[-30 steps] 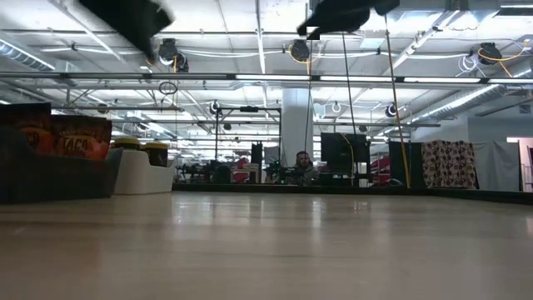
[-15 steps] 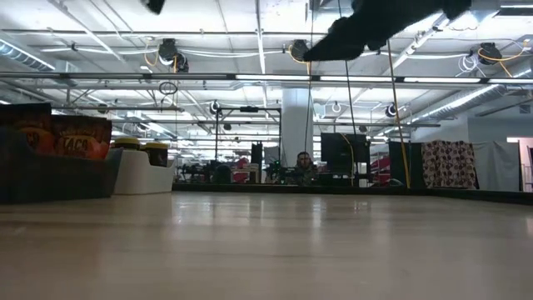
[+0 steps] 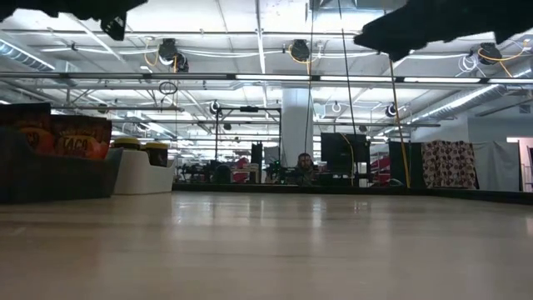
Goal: Sort spices by type
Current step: Return to Home Position
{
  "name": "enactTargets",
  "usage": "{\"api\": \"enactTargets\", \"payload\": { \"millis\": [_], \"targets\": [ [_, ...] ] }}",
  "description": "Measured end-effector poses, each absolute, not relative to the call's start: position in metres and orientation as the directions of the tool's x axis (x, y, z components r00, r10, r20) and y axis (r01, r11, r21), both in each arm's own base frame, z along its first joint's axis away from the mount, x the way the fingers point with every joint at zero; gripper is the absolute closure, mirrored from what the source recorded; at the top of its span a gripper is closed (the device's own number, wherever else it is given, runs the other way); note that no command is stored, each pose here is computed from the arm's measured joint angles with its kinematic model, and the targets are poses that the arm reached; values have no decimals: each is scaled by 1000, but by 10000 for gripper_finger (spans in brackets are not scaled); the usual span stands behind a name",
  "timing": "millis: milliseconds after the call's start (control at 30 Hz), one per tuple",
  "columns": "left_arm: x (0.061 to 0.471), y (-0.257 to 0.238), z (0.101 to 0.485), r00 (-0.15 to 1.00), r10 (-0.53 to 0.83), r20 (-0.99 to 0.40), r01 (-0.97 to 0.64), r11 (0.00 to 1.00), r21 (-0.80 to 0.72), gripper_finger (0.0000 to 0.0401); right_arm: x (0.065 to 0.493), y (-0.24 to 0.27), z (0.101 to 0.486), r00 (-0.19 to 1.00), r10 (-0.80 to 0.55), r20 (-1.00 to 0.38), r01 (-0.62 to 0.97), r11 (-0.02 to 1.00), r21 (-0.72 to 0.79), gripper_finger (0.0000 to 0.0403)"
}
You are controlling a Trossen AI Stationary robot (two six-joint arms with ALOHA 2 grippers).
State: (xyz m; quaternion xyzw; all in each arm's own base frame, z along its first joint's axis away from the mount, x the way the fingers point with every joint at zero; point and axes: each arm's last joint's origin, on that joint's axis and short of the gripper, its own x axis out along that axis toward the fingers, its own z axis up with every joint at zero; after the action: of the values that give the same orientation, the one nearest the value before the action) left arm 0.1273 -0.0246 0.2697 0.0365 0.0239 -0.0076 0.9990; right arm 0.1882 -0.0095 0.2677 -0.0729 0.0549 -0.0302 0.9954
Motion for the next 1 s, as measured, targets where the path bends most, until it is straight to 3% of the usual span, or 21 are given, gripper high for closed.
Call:
{"api": "enactTargets", "payload": {
  "millis": [367, 633, 1000],
  "targets": [
    [103, -19, 249, 999, -30, 41, 28, 998, 50, 393, 150, -9, 248, 996, -88, 12, 89, 995, -55, 307],
    [95, -17, 233, 998, -30, 57, 27, 999, 46, 392, 138, -13, 233, 973, -232, 11, 232, 972, -29, 394],
    [92, -16, 212, 996, -29, 84, 30, 999, -18, 391, 130, -12, 207, 970, -229, -82, 234, 970, 60, 402]
  ]
}}
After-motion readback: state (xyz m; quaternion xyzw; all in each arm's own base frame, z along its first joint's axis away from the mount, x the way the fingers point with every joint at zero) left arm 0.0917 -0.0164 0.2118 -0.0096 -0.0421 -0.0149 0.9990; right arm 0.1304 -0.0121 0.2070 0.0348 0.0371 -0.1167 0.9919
